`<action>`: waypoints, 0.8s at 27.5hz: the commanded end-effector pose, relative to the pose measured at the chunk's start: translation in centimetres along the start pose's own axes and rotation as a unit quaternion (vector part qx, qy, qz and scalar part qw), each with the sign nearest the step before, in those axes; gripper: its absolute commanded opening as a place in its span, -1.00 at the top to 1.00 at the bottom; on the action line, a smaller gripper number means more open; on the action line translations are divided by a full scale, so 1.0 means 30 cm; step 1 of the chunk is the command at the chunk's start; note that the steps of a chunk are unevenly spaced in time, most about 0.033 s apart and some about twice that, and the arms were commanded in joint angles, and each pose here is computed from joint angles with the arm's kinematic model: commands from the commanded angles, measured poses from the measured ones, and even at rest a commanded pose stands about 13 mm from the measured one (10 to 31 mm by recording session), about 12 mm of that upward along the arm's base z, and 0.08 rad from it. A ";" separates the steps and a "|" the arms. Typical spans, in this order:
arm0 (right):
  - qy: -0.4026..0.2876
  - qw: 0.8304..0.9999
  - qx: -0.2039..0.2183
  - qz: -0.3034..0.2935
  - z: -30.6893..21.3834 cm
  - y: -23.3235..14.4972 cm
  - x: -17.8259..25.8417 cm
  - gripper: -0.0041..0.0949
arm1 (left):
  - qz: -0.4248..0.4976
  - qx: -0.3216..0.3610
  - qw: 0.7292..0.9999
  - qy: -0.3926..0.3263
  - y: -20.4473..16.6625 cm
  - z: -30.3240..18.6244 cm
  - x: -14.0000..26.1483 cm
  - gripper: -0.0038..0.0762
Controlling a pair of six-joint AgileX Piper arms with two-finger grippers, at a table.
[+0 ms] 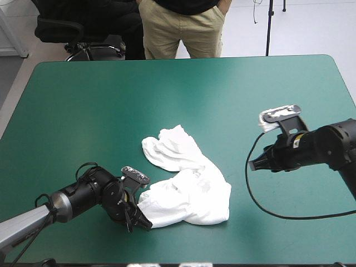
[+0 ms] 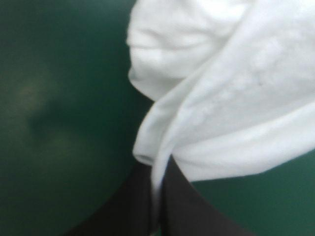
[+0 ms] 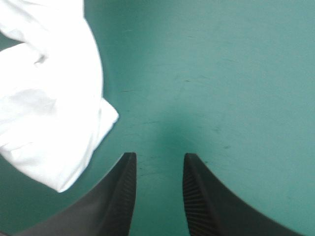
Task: Fold the cloth
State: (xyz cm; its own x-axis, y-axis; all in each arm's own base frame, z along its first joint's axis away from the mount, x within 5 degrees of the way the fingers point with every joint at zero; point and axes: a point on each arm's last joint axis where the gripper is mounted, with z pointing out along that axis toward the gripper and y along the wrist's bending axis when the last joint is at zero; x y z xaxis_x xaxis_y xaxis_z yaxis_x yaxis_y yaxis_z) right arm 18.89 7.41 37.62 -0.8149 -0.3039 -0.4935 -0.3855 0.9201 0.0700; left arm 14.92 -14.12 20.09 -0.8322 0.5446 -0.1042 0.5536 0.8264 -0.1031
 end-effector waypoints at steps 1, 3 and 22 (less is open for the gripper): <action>-0.041 0.998 -0.025 -0.035 0.007 0.076 -0.046 0.09 | -0.010 0.020 1.000 -0.022 -0.018 0.005 -0.012 0.95; -0.023 0.998 -0.033 -0.037 0.046 0.106 -0.058 -0.12 | -0.011 0.022 0.999 -0.021 -0.019 0.005 -0.011 0.95; 0.098 0.992 -0.051 -0.061 0.446 0.209 -0.129 -0.11 | -0.024 0.036 0.999 -0.021 -0.028 0.004 -0.012 0.95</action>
State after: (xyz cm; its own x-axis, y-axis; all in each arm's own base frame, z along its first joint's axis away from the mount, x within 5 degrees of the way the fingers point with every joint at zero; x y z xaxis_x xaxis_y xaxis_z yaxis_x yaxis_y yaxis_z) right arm 25.13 17.03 27.52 -0.8475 -0.4610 -0.2630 -0.5028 0.8561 0.1197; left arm 14.86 -14.15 20.06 -0.8321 0.5450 -0.1023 0.5540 0.8252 -0.1100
